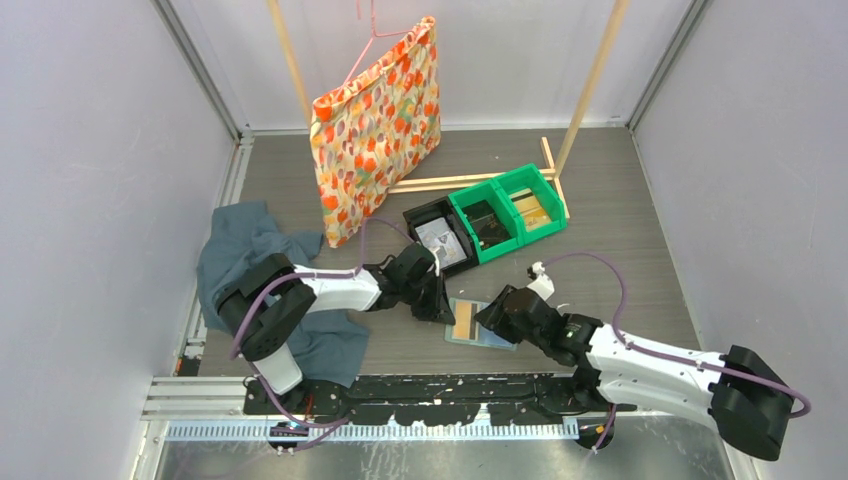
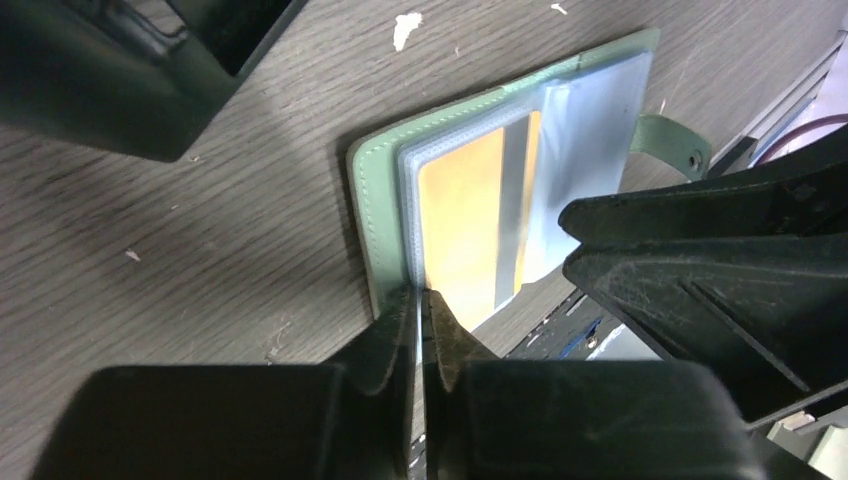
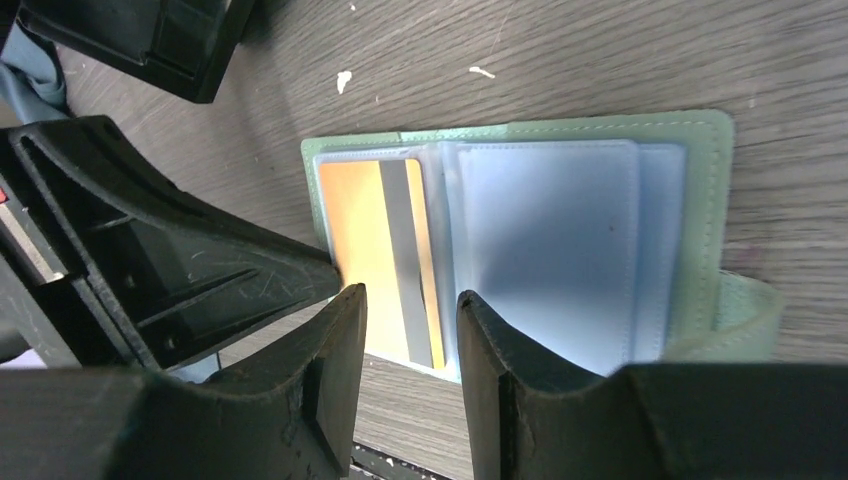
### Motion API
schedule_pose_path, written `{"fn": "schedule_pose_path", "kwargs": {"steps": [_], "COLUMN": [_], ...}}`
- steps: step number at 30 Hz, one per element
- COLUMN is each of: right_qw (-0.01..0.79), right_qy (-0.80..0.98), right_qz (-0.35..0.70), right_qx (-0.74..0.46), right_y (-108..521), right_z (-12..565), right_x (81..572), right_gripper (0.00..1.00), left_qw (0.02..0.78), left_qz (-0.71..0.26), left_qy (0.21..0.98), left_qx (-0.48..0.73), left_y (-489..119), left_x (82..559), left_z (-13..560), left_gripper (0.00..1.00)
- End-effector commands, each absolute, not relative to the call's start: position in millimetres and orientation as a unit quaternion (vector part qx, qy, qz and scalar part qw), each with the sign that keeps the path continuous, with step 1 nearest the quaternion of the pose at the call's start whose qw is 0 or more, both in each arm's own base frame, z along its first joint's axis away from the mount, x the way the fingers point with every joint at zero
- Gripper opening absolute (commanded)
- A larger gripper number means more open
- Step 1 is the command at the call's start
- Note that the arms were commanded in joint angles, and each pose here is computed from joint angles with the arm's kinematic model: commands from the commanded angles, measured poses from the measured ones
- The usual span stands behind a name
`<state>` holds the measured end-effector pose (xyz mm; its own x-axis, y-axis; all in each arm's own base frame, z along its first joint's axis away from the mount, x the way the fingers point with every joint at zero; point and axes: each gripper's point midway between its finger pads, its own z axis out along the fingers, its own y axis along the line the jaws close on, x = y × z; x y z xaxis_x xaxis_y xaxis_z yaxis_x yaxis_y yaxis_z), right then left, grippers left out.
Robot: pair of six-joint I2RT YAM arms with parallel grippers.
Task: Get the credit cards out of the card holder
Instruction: Remove the credit card from the card holder.
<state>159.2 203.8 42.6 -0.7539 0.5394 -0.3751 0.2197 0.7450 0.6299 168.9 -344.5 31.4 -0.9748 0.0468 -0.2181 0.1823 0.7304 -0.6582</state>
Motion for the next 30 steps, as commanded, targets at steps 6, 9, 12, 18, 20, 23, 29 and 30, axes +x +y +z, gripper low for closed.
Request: {"fn": "schedule_pose_path", "kwargs": {"steps": [6, 9, 12, 18, 20, 23, 29, 30], "right_qw": [0.274, 0.272, 0.272, 0.269, 0.272, 0.279, 0.291, 0.292], "right_qy": [0.875, 0.875, 0.872, 0.862, 0.846, 0.833, 0.821, 0.819], "right_qz": [0.332, 0.325, 0.326, 0.333, 0.356, 0.369, 0.376, 0.377], "right_qx": [0.221, 0.233, 0.243, 0.272, 0.289, 0.305, 0.318, 0.32], "right_y": [215.3, 209.4, 206.2, 199.1, 200.6, 197.0, 189.2, 188.4], "right_z": [39.7, 33.4, 30.9, 19.4, 21.6, 22.6, 25.4, 25.7], "right_x": [158.8, 157.1, 156.4, 153.8, 156.4, 158.3, 159.3, 159.3], "right_gripper": [0.43, 0.42, 0.42, 0.41, 0.4, 0.4, 0.38, 0.37], "left_qw": [0.09, 0.089, 0.088, 0.086, 0.085, 0.084, 0.079, 0.077], "left_qz": [-0.391, -0.39, -0.39, -0.398, -0.397, -0.397, -0.399, -0.4], "left_qy": [0.914, 0.914, 0.914, 0.911, 0.911, 0.911, 0.911, 0.91], "left_qx": [0.064, 0.064, 0.065, 0.069, 0.069, 0.069, 0.071, 0.071], "left_y": [-357.9, -358.1, -358.7, -361.8, -361.8, -362.1, -363.3, -364.4], "left_x": [173.2, 173.5, 173.5, 173.1, 172.9, 172.8, 170.7, 170.2], "left_z": [33.6, 31.9, 31.3, 32.0, 31.2, 31.0, 29.5, 29.4], "left_gripper": [0.01, 0.01, 0.01, 0.01, 0.01, 0.01, 0.01, 0.01]}}
